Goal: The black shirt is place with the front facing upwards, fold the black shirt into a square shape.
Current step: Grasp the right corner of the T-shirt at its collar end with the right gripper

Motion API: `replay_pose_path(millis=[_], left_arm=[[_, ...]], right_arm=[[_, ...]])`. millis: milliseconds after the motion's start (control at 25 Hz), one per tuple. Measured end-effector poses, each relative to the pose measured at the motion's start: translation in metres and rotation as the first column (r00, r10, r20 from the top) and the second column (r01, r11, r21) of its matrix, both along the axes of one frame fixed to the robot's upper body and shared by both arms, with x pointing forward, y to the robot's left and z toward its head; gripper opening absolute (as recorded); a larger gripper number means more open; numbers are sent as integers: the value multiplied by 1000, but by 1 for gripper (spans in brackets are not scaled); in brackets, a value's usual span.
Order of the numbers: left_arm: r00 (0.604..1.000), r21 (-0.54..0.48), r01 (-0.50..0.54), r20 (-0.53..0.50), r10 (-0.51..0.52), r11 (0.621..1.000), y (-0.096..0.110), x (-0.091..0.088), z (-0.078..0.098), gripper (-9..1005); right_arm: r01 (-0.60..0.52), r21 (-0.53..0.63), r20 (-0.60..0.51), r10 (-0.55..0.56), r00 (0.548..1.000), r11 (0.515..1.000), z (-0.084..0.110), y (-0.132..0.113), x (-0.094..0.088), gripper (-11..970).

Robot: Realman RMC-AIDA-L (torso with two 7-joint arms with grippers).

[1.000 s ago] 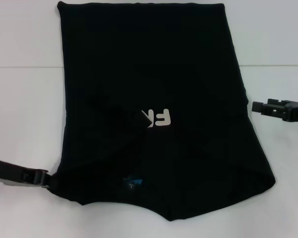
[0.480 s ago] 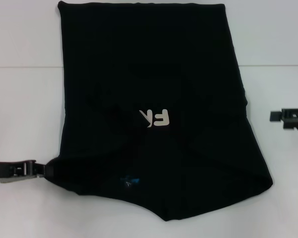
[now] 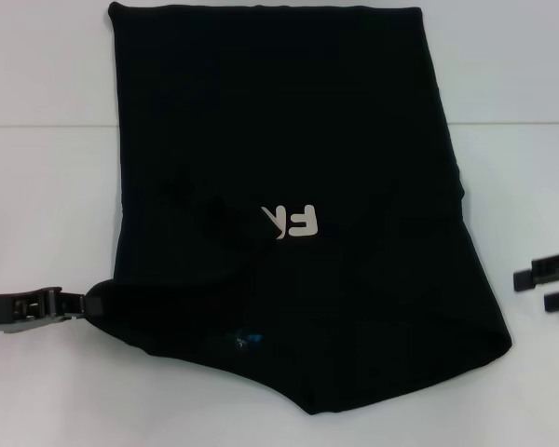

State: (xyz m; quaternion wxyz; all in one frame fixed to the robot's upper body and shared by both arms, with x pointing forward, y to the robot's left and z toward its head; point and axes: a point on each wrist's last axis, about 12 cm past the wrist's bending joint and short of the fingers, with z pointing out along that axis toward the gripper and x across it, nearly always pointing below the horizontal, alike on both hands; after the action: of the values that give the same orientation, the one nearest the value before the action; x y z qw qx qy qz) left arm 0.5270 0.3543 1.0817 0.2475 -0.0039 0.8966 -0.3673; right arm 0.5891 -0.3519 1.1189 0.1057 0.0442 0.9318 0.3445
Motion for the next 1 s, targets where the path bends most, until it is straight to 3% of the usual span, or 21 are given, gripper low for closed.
replay_pose_path(millis=[280, 1000], left_arm=[[1000, 4, 14, 17, -15, 1000, -2, 0, -1, 62], [999, 3, 33, 13, -33, 999, -4, -1, -2, 62]], right_arm=[[-3, 9, -60, 4, 998, 1000, -13, 10, -5, 730], [-36, -26, -55, 35, 998, 999, -27, 25, -6, 729]])
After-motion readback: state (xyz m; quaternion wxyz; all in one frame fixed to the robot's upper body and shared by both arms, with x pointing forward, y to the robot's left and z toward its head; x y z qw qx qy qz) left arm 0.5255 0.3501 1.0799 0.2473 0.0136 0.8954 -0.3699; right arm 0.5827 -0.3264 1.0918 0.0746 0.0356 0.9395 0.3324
